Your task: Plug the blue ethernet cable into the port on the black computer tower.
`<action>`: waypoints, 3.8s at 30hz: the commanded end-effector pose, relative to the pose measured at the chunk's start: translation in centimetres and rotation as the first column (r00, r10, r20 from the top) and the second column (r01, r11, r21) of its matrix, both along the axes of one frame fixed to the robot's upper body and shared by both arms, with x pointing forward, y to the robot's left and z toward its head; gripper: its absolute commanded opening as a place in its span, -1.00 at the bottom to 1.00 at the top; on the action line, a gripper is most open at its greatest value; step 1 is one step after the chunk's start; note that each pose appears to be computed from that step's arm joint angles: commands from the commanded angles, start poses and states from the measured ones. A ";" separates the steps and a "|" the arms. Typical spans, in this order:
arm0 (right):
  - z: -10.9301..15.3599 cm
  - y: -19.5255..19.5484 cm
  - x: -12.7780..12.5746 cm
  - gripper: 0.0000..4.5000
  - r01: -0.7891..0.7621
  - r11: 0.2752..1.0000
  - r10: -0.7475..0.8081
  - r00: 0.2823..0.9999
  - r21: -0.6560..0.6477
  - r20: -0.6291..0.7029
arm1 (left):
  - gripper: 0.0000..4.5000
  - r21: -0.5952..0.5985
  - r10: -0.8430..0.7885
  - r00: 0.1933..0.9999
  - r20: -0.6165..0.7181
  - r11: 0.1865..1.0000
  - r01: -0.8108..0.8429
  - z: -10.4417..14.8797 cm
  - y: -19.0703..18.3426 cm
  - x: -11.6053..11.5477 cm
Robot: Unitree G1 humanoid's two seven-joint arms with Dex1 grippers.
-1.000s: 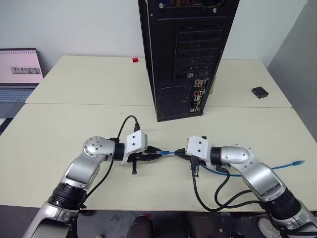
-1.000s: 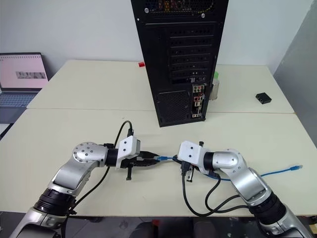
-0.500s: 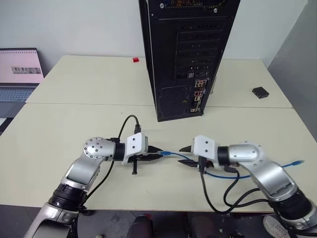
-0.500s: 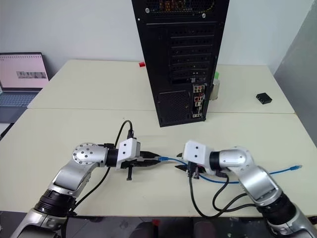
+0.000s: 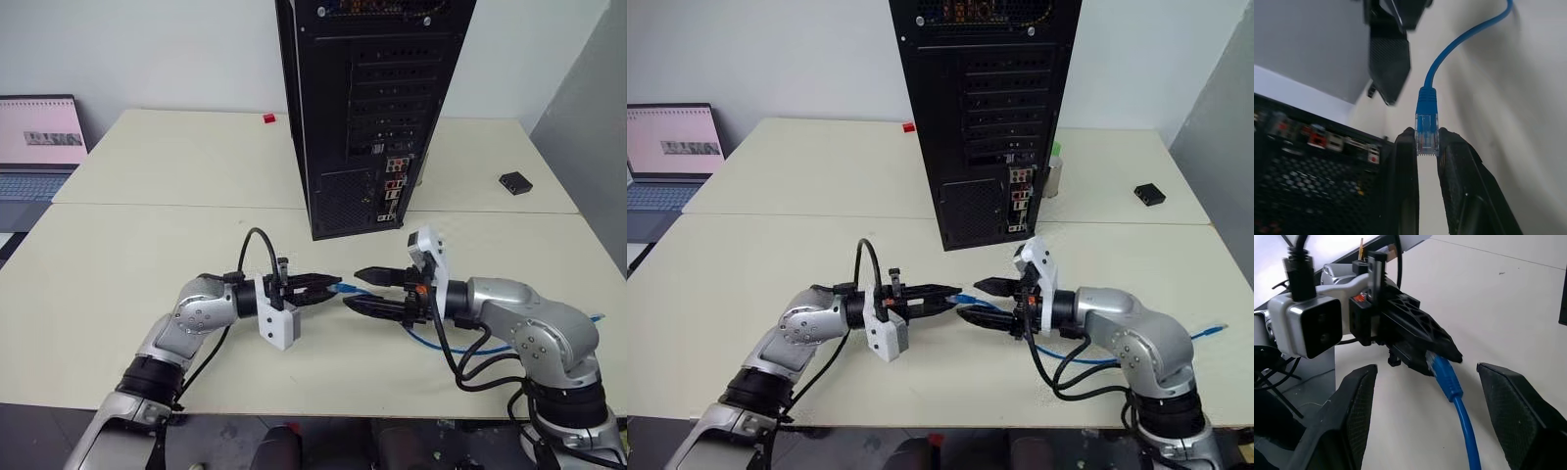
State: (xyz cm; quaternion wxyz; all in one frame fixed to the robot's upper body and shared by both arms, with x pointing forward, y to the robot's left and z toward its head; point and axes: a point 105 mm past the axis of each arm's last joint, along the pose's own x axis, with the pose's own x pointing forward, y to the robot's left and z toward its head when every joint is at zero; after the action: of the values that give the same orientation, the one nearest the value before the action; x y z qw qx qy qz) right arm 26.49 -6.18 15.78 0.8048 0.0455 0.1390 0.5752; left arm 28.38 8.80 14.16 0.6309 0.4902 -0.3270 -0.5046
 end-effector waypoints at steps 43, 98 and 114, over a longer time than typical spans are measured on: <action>1.1 0.7 0.3 -1.00 -0.033 0.996 0.039 0.997 0.088 -0.071 | 0.03 -0.075 -0.011 0.999 0.034 0.997 0.014 0.6 0.3 -0.4; 3.9 -1.6 9.5 -1.00 0.890 0.386 -0.922 0.362 0.241 0.142 | 0.57 -0.342 0.220 0.577 -0.787 0.622 -0.704 3.8 -0.5 3.4; 3.3 -1.8 9.1 -1.00 0.912 0.342 -0.940 0.328 0.227 0.099 | 0.57 -0.336 0.208 0.594 -0.777 0.661 -0.671 4.0 -1.5 3.2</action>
State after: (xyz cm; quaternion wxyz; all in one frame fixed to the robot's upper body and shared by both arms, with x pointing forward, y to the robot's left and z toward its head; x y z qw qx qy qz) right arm 35.75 -8.34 17.19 0.9954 0.0949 -0.0027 0.0139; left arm 32.07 7.92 16.61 0.9408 0.1031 -0.0421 -0.3202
